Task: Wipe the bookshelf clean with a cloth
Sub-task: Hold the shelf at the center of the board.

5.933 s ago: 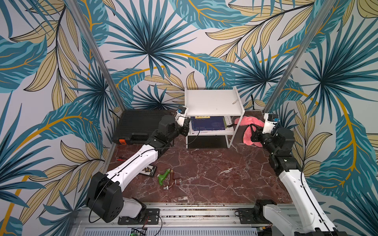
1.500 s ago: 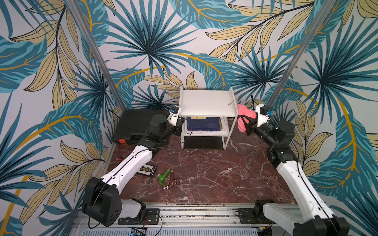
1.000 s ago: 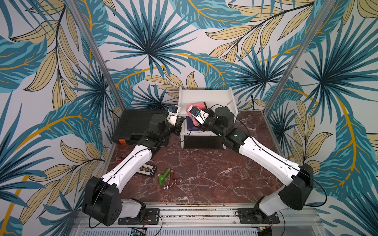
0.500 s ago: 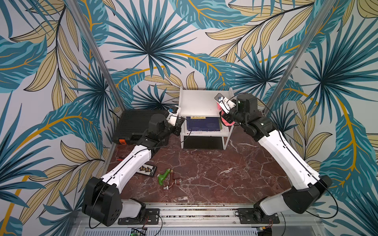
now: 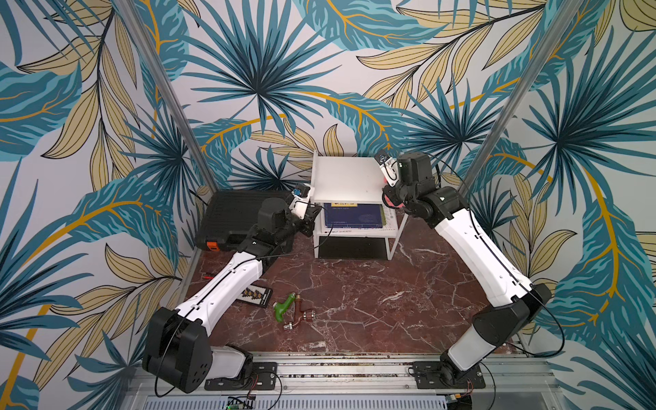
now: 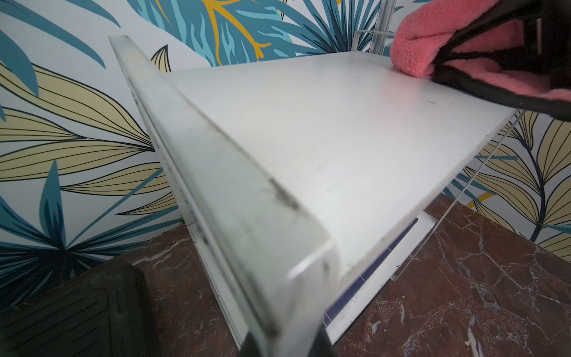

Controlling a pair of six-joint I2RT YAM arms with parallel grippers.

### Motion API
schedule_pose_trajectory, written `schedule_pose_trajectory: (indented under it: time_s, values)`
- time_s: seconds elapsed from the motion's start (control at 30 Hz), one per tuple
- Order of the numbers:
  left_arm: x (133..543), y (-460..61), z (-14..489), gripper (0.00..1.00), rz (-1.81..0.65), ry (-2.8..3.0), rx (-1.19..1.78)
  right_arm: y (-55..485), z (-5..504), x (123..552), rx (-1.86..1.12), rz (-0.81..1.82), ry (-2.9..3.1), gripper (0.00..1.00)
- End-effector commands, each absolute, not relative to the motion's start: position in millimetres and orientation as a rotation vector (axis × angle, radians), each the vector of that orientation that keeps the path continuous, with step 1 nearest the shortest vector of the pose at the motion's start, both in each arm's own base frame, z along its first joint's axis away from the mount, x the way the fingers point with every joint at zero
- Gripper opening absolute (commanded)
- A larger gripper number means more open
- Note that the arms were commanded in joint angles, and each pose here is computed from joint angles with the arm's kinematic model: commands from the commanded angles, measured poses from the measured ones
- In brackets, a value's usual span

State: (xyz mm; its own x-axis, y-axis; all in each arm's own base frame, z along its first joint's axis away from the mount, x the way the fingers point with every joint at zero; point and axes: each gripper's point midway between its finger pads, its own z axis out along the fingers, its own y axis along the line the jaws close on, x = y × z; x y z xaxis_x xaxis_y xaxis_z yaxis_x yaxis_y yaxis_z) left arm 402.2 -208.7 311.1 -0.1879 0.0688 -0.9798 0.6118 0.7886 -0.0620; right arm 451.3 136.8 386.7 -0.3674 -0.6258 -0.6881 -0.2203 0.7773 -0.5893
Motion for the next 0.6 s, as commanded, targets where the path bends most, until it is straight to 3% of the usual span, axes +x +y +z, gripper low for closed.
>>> schedule_pose_trajectory:
  time_s: [0.0, 0.17, 0.4, 0.57]
  values:
    - [410, -182, 293, 0.0, -0.52, 1.818, 0.385, 117, 328, 455, -0.662, -0.604, 2.14, 0.0]
    - [410, -180, 291, 0.0, -0.516, 1.825, 0.388, 116, 316, 512, -0.599, -0.691, 2.181, 0.0]
    - [410, -177, 289, 0.0, -0.494, 1.835, 0.399, 106, 360, 495, -0.526, -0.677, 2.12, 0.0]
    - [413, -177, 289, 0.0, -0.496, 1.834, 0.405, 115, 318, 509, -0.581, -0.642, 2.184, 0.0]
